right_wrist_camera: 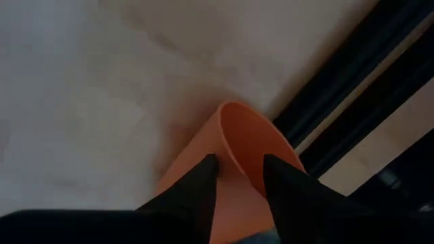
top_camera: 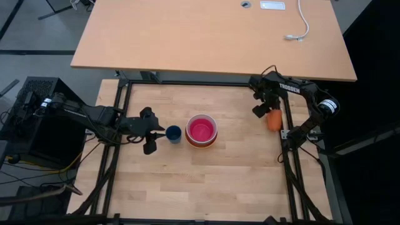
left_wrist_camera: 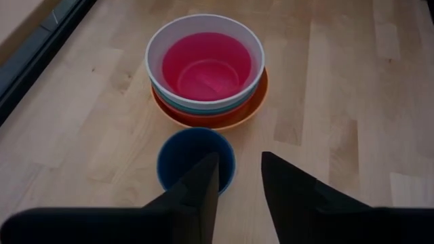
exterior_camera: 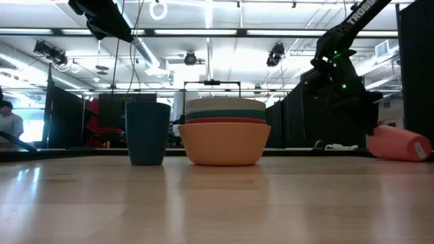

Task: Nest bowls inside each other
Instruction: Put the orange cup to the right of stacked bowls, then put the orange cup to the right side of stacked bowls

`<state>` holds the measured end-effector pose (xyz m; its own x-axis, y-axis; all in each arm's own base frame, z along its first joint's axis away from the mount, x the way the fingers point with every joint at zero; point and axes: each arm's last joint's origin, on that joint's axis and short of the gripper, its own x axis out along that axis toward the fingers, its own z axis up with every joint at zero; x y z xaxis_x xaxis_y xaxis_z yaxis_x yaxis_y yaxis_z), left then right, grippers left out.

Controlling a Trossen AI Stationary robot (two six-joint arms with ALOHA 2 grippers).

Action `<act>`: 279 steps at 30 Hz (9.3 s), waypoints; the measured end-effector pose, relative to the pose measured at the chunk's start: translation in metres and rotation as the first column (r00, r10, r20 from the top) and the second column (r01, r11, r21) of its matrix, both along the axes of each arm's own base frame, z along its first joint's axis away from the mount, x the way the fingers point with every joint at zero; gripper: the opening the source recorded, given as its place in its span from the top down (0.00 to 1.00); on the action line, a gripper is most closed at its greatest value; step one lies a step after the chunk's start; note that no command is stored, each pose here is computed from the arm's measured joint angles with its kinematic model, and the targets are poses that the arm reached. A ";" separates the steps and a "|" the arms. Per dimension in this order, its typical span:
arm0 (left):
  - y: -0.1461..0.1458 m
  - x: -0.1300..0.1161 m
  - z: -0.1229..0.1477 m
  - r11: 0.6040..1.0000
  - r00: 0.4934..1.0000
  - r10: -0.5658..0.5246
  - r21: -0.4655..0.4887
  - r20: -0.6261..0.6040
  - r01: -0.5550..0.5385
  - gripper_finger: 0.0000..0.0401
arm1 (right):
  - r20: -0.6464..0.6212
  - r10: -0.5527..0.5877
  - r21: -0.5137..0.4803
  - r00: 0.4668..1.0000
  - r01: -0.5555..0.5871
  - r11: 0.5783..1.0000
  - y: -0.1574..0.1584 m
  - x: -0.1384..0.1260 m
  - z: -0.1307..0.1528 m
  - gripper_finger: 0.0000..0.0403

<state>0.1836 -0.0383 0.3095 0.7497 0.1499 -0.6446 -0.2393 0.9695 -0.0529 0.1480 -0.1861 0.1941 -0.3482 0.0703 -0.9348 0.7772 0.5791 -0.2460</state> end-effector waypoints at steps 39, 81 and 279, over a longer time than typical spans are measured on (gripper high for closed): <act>0.000 0.000 -0.001 1.000 1.000 -0.011 -0.008 -0.010 0.011 0.77 | -0.248 -0.053 0.128 0.967 0.087 0.988 0.026 -0.016 0.008 0.86; -0.001 -0.001 -0.001 0.999 0.999 -0.029 -0.016 -0.014 0.029 0.79 | -0.006 -0.174 -0.109 0.985 0.173 0.979 0.015 -0.010 -0.003 1.00; -0.029 -0.012 -0.004 0.990 0.990 -0.130 -0.058 -0.048 0.128 0.86 | 0.001 0.050 -0.475 0.999 -0.044 0.879 -0.023 0.102 -0.025 1.00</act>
